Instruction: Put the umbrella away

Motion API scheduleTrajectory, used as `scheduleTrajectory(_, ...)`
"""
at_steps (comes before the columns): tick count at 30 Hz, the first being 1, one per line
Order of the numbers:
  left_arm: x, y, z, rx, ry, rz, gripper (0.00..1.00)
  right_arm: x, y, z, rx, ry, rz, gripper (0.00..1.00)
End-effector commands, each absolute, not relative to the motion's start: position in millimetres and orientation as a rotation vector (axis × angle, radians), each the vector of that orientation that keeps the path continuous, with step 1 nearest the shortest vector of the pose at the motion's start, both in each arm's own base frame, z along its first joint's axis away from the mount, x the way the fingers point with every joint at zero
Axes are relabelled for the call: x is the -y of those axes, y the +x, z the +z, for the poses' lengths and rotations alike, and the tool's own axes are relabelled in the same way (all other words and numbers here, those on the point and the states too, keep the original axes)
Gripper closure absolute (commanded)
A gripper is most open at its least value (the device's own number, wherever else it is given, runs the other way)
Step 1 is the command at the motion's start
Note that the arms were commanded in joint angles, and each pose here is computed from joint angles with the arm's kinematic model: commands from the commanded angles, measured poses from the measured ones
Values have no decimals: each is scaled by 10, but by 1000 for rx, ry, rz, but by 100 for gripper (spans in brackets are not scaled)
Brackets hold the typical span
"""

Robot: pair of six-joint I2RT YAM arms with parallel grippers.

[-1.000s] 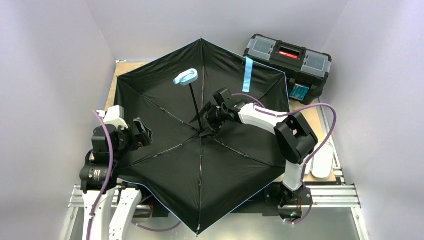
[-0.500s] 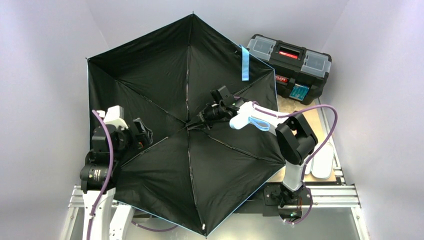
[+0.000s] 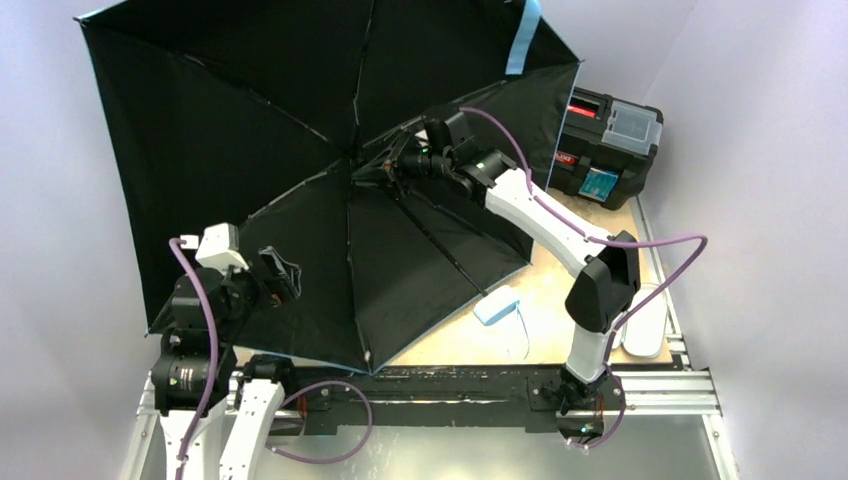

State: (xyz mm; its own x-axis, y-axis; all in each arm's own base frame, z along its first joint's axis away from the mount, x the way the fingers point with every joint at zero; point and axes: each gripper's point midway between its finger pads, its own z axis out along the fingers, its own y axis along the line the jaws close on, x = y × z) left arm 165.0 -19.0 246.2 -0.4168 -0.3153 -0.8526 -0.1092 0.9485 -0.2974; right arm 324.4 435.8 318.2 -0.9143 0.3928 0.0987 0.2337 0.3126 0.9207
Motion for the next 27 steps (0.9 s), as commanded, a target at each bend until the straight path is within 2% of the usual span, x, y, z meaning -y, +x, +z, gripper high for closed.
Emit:
scheduleTrajectory(1, 309, 1562, 2907, -1887, -238, -316, 0, -4230, 3354, 3947, -2135, 393, 1648, 100)
scheduleTrajectory(7, 756, 1404, 3400, -1792, -97, -598, 0, -4118, 3468, 4339, -1950, 295, 1552, 100)
scheduleTrajectory(16, 1200, 1321, 3770, -1726, 16, -927, 8, -3843, 3606, 4781, -1642, 250, 1357, 100)
scheduleTrajectory(21, 1365, 1345, 3751, -1689, 98, -1051, 9, -3770, 3628, 4769, -1530, 241, 1303, 100)
scheduleTrajectory(27, 1431, 1494, 3367, -1720, 99, -1117, 5, -3852, 3678, 4402, -1553, 231, 1288, 100)
